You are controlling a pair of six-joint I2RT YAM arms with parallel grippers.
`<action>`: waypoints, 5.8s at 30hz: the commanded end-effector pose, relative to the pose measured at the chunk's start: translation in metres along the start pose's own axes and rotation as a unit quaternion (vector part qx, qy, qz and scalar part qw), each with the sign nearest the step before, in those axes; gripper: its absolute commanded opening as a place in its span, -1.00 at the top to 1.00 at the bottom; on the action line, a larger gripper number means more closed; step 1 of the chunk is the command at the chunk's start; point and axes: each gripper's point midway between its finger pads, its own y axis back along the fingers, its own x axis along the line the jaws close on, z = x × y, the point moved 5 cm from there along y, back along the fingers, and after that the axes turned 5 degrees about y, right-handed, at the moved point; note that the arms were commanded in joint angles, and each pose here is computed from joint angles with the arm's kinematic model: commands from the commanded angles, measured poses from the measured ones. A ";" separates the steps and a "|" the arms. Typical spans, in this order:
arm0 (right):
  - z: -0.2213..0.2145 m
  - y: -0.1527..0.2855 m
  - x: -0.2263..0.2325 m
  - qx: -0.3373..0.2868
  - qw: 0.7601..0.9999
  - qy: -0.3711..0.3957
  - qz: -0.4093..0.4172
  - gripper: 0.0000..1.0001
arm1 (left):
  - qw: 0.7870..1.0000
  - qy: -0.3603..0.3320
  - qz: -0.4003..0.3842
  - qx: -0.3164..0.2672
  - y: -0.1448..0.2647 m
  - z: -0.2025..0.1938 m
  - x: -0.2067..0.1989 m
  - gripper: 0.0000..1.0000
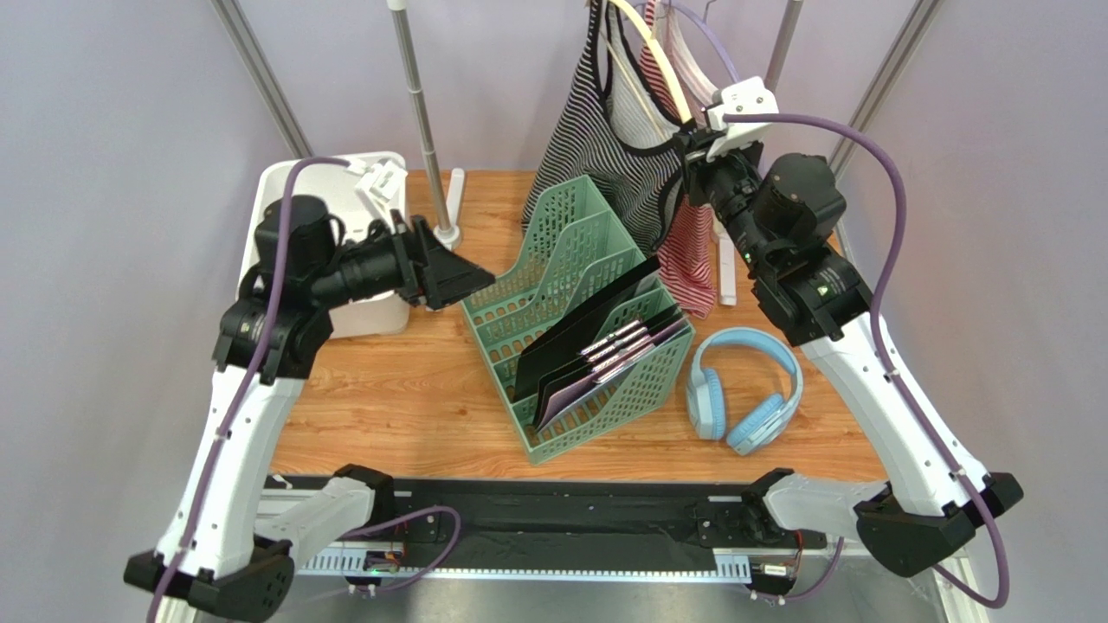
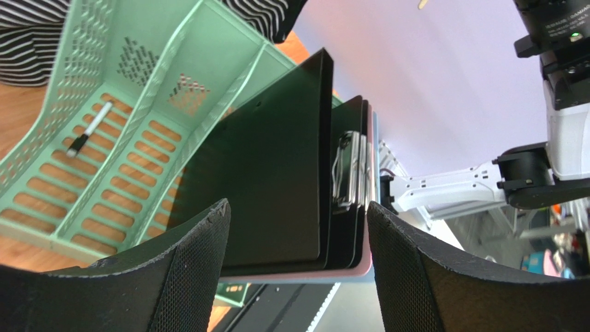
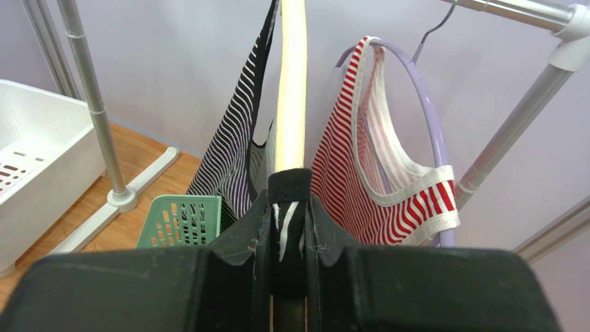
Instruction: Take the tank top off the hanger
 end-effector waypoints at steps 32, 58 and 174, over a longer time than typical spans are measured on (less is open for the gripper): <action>0.040 0.154 -0.038 -0.056 0.993 -0.106 -0.013 1.00 | 0.962 -0.223 -0.036 -0.150 -0.130 0.110 -0.123 -0.55; 0.019 0.181 -0.014 -0.042 0.986 -0.147 0.061 1.00 | 0.955 -0.220 0.020 -0.196 -0.218 0.133 -0.096 -0.34; -0.001 0.148 0.001 -0.057 0.977 -0.197 0.055 1.00 | 0.980 -0.053 -0.181 -0.062 -0.218 0.049 -0.170 -0.23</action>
